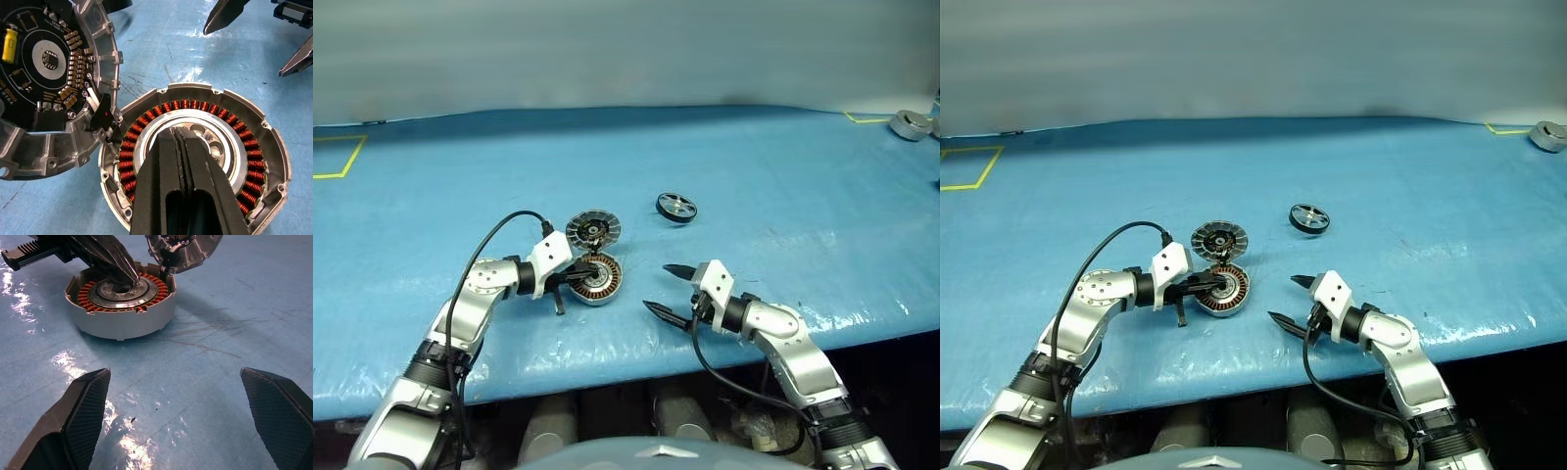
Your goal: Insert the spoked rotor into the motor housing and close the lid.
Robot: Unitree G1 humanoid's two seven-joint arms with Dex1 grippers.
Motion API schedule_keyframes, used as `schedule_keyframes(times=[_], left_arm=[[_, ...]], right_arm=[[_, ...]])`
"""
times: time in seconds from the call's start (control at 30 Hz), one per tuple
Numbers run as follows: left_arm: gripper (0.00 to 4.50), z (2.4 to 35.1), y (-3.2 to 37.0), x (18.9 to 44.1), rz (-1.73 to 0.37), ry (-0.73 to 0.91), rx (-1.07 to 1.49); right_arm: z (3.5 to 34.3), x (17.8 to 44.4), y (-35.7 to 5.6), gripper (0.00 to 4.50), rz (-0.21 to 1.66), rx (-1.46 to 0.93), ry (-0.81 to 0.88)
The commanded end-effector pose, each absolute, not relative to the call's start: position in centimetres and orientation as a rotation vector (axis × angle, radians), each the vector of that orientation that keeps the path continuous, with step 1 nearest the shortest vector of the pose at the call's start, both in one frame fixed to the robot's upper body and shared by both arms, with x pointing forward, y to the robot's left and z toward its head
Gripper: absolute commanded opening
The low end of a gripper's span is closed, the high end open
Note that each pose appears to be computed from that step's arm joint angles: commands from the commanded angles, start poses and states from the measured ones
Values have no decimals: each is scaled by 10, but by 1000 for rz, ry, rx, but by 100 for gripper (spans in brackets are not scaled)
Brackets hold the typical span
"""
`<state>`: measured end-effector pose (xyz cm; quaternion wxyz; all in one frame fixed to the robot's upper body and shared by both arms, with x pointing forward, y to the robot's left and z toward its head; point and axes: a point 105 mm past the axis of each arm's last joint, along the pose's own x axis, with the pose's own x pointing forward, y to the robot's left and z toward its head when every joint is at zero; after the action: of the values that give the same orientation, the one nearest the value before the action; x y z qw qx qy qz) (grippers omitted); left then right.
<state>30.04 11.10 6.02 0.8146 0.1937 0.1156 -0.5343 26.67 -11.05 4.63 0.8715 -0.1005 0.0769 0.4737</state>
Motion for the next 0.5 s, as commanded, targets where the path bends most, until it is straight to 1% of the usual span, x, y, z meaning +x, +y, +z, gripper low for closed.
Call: schedule_keyframes(times=[0.03,0.17,0.27,0.5], left_arm=[[2,32,122,289,-1150,404,443],[2,25,129,284,-1162,466,518],[2,25,132,284,-1161,479,558],[2,35,133,291,-1135,428,641]], right_arm=[[59,269,-107,450,997,-228,106],[59,270,-107,450,996,-231,105],[59,270,-107,450,997,-232,105],[59,270,-107,450,997,-230,105]])
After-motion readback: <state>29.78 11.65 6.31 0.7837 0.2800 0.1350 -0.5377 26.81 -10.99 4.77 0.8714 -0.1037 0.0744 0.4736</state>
